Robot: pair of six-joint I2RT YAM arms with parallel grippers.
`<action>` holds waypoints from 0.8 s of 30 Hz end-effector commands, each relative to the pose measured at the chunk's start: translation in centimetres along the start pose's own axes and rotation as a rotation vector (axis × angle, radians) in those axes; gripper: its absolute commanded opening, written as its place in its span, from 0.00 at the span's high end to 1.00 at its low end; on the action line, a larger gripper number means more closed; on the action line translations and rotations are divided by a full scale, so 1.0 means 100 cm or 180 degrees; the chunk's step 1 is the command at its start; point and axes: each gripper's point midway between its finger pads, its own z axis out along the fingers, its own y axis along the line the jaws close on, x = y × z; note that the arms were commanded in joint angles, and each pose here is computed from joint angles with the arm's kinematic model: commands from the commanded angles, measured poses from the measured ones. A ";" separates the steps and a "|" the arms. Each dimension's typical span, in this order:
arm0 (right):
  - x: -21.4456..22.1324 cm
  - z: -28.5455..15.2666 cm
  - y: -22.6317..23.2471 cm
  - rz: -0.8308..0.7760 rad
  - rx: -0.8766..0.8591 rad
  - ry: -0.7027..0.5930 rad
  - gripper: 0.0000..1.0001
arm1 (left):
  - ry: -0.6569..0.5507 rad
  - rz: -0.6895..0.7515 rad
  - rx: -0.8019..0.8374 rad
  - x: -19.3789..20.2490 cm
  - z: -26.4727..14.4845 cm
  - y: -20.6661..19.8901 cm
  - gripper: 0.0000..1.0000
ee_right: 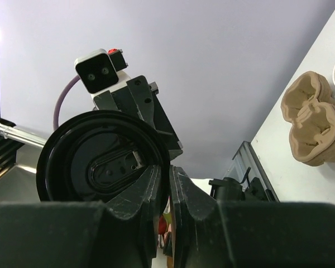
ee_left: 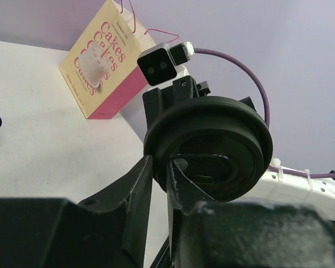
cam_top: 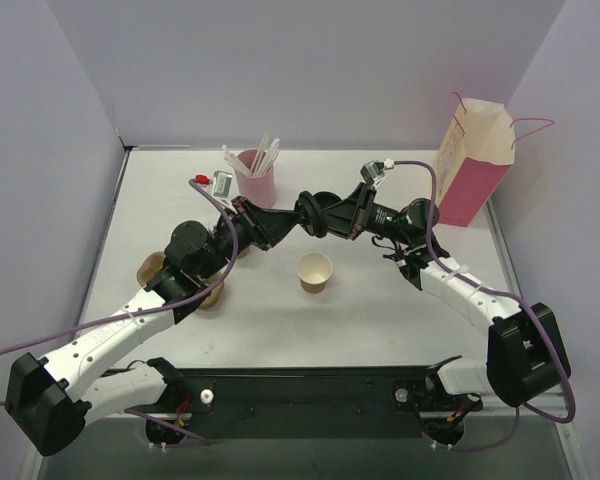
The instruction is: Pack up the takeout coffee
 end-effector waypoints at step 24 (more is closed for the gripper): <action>-0.027 -0.142 -0.093 -0.1422 0.3162 -0.0472 0.24 | 0.1699 0.0834 -0.2108 0.051 -0.051 0.107 1.00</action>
